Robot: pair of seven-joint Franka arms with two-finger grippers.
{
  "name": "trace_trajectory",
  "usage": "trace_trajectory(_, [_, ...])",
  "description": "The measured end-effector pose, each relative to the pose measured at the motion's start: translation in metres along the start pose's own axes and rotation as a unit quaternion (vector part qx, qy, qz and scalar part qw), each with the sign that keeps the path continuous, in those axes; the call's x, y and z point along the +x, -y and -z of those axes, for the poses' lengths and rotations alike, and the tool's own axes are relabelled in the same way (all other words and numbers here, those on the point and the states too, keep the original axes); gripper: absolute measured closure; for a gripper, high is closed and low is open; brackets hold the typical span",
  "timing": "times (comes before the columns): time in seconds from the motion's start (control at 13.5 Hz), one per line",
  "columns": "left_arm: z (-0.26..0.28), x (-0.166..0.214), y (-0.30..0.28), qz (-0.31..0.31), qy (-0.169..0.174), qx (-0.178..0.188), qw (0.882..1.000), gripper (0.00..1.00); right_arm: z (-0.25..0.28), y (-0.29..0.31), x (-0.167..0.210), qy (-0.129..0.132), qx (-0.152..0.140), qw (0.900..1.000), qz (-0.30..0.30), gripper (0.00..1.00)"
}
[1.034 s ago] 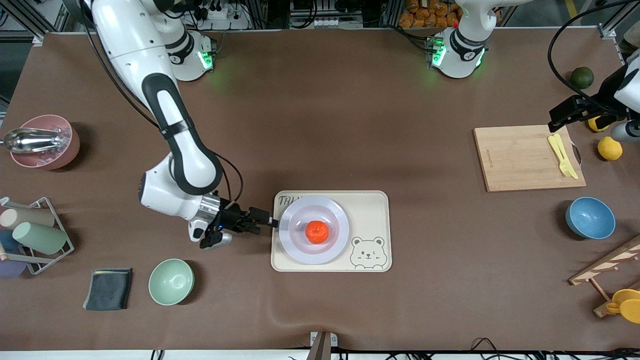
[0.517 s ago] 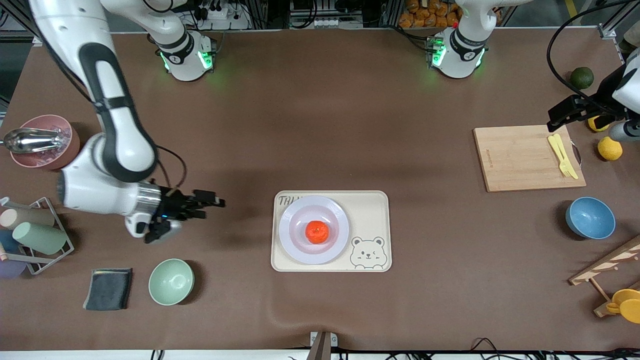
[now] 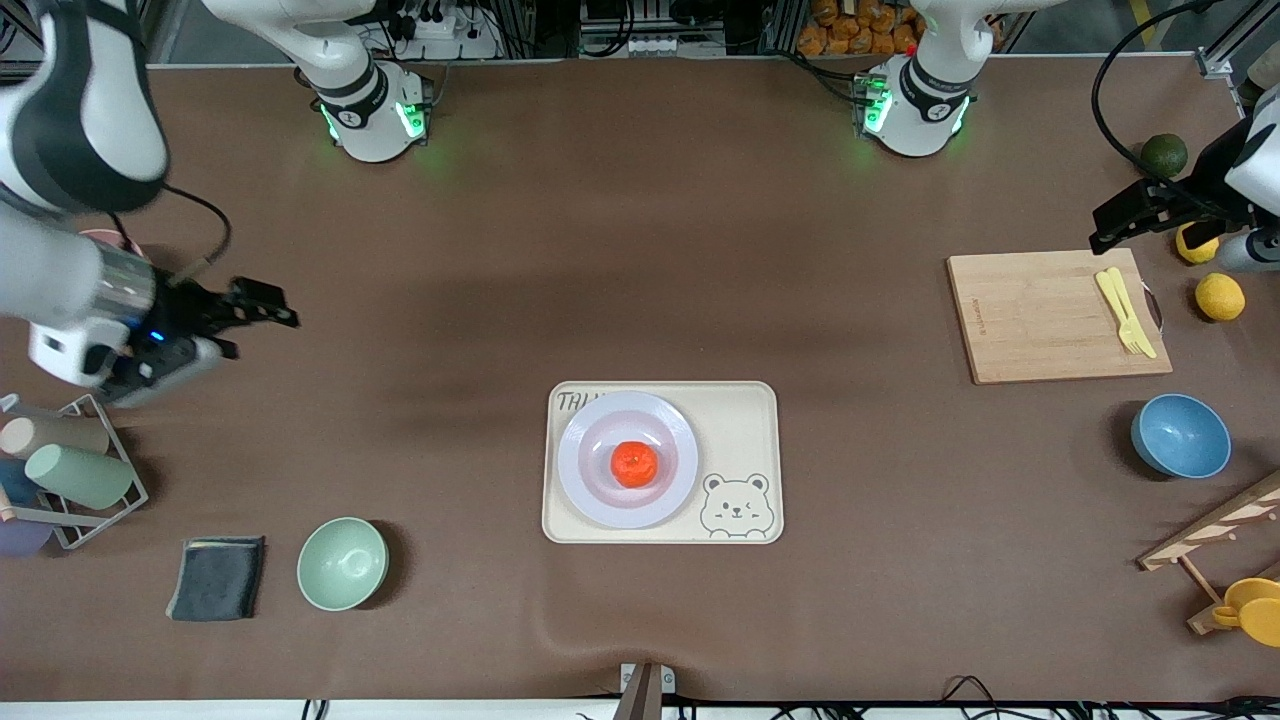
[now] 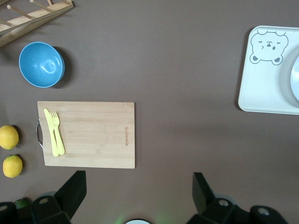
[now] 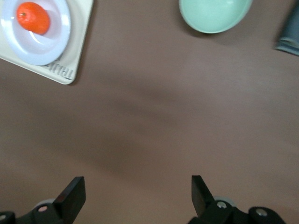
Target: Place orange and plate with both arms
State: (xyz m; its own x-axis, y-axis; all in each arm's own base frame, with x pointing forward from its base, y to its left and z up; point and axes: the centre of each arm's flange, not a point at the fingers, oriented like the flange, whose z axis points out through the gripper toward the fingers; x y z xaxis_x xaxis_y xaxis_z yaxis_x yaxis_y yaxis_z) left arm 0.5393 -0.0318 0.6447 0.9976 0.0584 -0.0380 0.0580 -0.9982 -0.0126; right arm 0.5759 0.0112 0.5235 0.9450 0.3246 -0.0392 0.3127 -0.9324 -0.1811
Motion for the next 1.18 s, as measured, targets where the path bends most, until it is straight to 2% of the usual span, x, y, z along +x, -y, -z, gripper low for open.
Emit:
trace_trajectory(0.15, [0.002,-0.002,0.0,0.0,-0.001,0.0,1.0,0.0,0.039,-0.001,-0.023,-0.011,-0.06,0.997,-0.056,0.0])
trace_trajectory(0.3, [0.002,-0.002,0.0,0.0,-0.001,0.0,1.0,0.0,0.062,0.0,-0.039,-0.021,-0.082,0.991,-0.103,0.0])
trace_trajectory(0.44, [0.003,-0.003,0.0,0.0,-0.001,0.0,1.0,0.0,0.074,-0.01,-0.05,-0.028,-0.082,0.988,-0.131,0.0])
trace_trajectory(0.66, [0.005,-0.004,-0.001,-0.001,-0.004,0.0,1.0,0.0,0.088,-0.015,-0.06,-0.02,-0.064,0.978,-0.196,0.0])
trace_trajectory(1.18, [0.009,-0.004,-0.001,-0.002,-0.008,-0.001,1.0,0.0,0.102,-0.015,-0.063,-0.028,-0.062,0.974,-0.216,0.0])
